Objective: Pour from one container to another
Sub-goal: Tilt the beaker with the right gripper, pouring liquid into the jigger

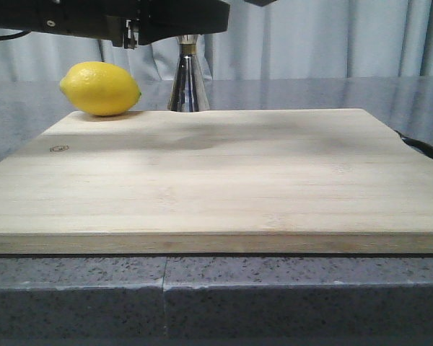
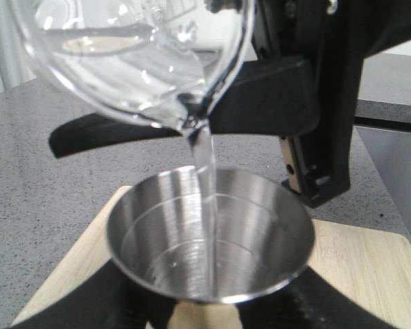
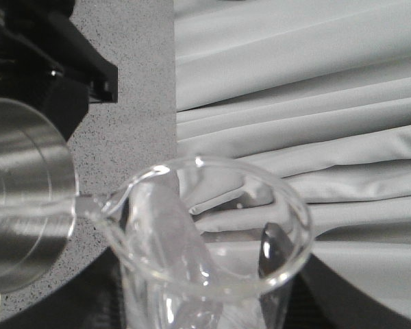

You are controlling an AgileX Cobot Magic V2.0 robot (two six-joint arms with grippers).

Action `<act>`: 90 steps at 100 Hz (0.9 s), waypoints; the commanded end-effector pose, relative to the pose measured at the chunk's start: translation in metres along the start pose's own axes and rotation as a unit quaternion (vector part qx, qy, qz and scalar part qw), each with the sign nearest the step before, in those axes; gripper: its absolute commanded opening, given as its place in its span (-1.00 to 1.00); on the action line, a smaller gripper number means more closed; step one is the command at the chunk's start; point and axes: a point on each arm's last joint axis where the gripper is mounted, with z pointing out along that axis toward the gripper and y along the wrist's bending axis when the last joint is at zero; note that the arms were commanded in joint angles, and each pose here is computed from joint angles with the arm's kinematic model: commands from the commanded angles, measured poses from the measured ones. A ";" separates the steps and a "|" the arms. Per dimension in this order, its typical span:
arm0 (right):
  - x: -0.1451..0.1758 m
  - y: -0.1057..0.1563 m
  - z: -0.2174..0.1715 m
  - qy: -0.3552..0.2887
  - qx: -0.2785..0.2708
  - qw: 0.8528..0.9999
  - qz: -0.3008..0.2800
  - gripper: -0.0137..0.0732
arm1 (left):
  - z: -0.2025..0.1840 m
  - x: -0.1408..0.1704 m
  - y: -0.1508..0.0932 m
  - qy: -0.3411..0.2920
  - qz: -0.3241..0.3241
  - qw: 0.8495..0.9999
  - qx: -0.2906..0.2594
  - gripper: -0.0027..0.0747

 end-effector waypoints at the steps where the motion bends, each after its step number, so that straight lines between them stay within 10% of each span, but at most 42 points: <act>1: -0.008 -0.023 -0.012 -0.022 0.037 0.999 -0.011 -0.04 | -0.003 -0.039 -0.011 -0.081 0.023 0.996 0.022 -0.20; 90: -0.008 -0.022 -0.012 -0.020 0.034 0.998 -0.055 -0.04 | -0.003 -0.039 -0.011 -0.081 0.023 0.996 0.022 -0.20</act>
